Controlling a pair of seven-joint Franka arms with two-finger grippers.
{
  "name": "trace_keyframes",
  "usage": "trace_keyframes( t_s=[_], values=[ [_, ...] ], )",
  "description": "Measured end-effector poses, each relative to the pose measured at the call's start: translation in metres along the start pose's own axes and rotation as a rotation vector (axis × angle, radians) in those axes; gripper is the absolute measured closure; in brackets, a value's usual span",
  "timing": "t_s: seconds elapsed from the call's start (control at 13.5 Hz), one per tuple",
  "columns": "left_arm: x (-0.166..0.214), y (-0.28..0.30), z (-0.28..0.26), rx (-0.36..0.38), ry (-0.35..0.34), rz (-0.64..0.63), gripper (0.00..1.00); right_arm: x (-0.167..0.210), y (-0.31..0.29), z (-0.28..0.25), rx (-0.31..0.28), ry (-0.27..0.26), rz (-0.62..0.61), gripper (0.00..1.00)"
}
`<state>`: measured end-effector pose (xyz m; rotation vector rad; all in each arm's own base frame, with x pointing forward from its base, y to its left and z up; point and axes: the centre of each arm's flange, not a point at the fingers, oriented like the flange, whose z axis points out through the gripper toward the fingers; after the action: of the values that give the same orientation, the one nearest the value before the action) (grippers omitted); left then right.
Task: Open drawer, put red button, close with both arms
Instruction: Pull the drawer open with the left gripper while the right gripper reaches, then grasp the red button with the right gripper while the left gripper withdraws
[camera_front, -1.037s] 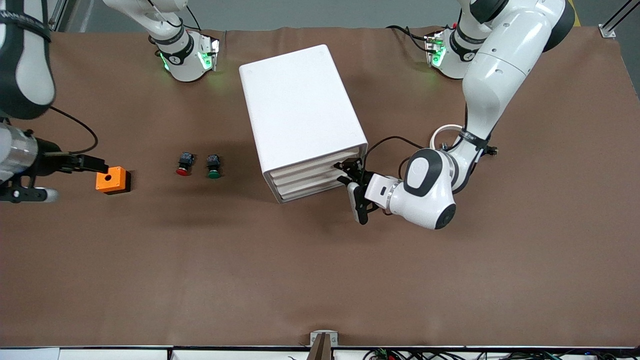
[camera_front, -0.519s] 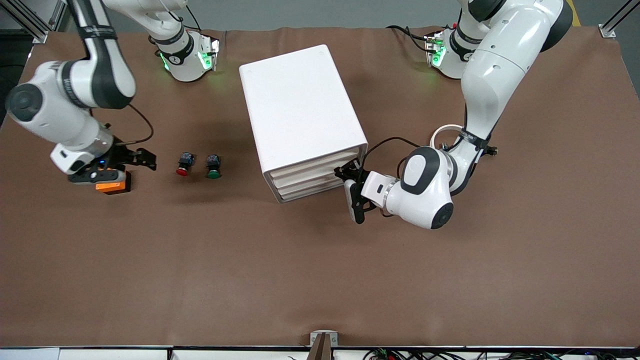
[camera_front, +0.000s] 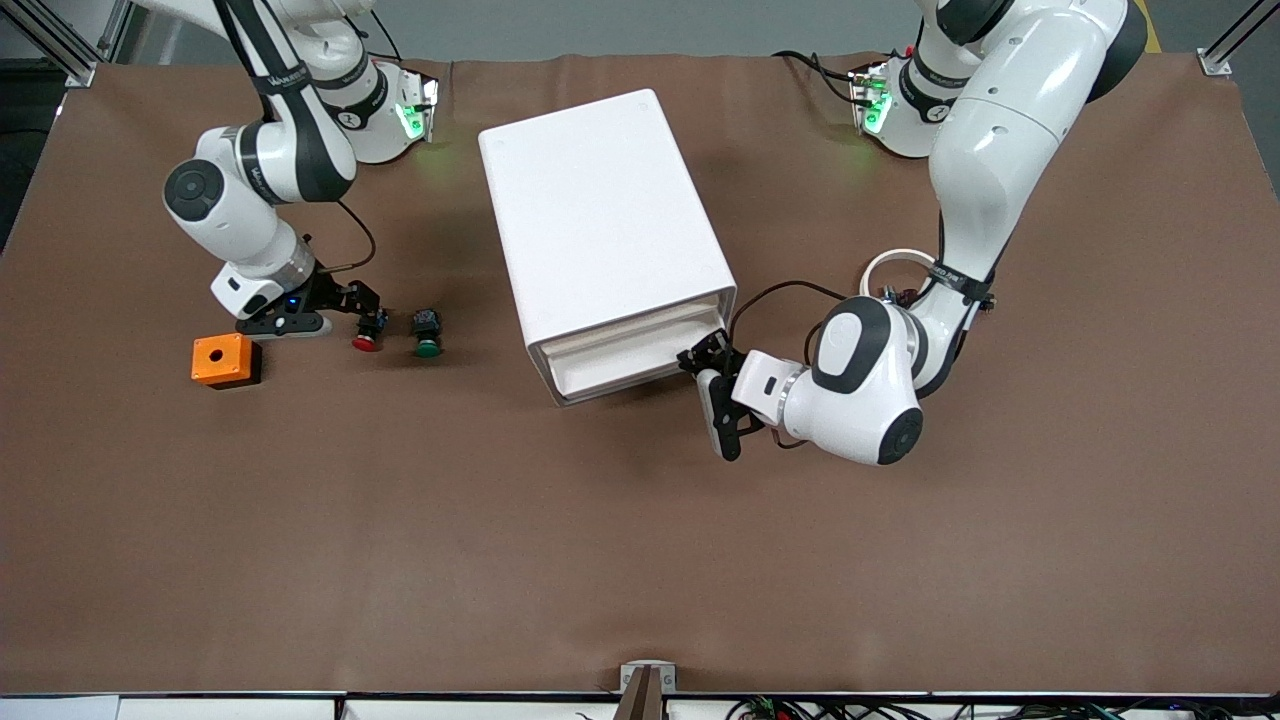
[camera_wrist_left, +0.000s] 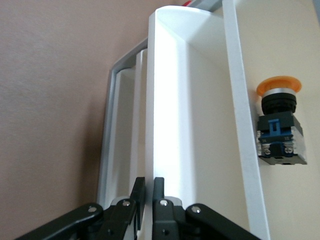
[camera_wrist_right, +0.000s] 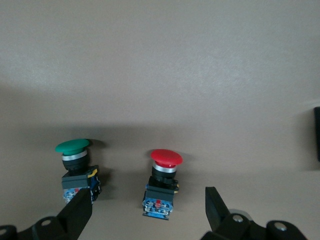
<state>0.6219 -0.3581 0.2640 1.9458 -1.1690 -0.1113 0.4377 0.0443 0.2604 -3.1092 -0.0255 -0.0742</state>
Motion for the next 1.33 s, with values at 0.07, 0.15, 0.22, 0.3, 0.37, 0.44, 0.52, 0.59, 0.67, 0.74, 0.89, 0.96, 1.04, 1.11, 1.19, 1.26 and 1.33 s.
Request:
trace_keyframes(
  t_s=[0.07,0.15,0.22,0.3,0.37,0.44,0.52,0.59,0.67,0.74,0.89,0.96,1.04,1.11,1.19,1.26,1.33],
  values=[
    [0.000,-0.002,-0.005,0.011,0.005,-0.001,0.90,-0.006,0.001,0.008,-0.001,0.003,0.019,0.00],
    [0.000,-0.005,-0.010,0.022,0.010,-0.003,0.90,-0.010,0.003,0.019,-0.004,0.001,0.043,0.00],
    [0.000,-0.007,-0.014,0.032,0.015,-0.005,0.90,-0.013,0.006,0.031,-0.007,-0.003,0.063,0.00],
    [0.000,-0.009,-0.017,0.045,0.023,-0.007,0.90,-0.015,0.009,0.043,-0.010,-0.008,0.082,0.00],
    [0.000,-0.012,-0.021,0.062,0.032,-0.010,0.90,-0.016,0.014,0.055,-0.013,-0.007,0.101,0.00],
    [0.000,-0.016,-0.026,0.080,0.041,-0.013,0.90,-0.018,0.020,0.065,-0.015,-0.012,0.118,0.00],
    [0.000,-0.018,-0.030,0.096,0.049,-0.013,0.90,-0.020,0.026,0.075,-0.017,-0.021,0.135,0.00],
    [0.002,-0.019,-0.035,0.112,0.057,-0.013,0.90,-0.022,0.030,0.081,-0.019,-0.031,0.148,0.00],
    [0.002,-0.021,-0.040,0.126,0.065,-0.013,0.90,-0.024,0.032,0.085,-0.019,-0.039,0.155,0.00],
    [0.003,-0.022,-0.043,0.137,0.071,-0.012,0.90,-0.025,0.032,0.086,-0.019,-0.042,0.157,0.00],
    [0.004,-0.024,-0.049,0.153,0.080,-0.010,0.90,-0.027,0.030,0.087,-0.014,-0.047,0.167,0.00],
    [0.004,-0.025,-0.053,0.163,0.084,-0.009,0.90,-0.028,0.027,0.088,-0.010,-0.049,0.172,0.00],
    [0.003,-0.027,-0.057,0.172,0.086,-0.011,0.90,-0.028,0.022,0.088,-0.006,-0.051,0.181,0.00],
    [0.003,-0.029,-0.061,0.185,0.091,-0.013,0.90,-0.029,0.014,0.089,0.000,-0.053,0.190,0.00],
    [0.003,-0.030,-0.065,0.198,0.096,-0.014,0.90,-0.030,0.002,0.089,0.007,-0.055,0.197,0.00],
    [0.003,-0.032,-0.070,0.212,0.102,-0.014,0.90,-0.032,-0.011,0.089,0.011,-0.057,0.194,0.07],
    [0.003,-0.033,-0.073,0.219,0.103,-0.014,0.90,-0.033,-0.020,0.090,0.013,-0.059,0.189,0.16]
  ],
)
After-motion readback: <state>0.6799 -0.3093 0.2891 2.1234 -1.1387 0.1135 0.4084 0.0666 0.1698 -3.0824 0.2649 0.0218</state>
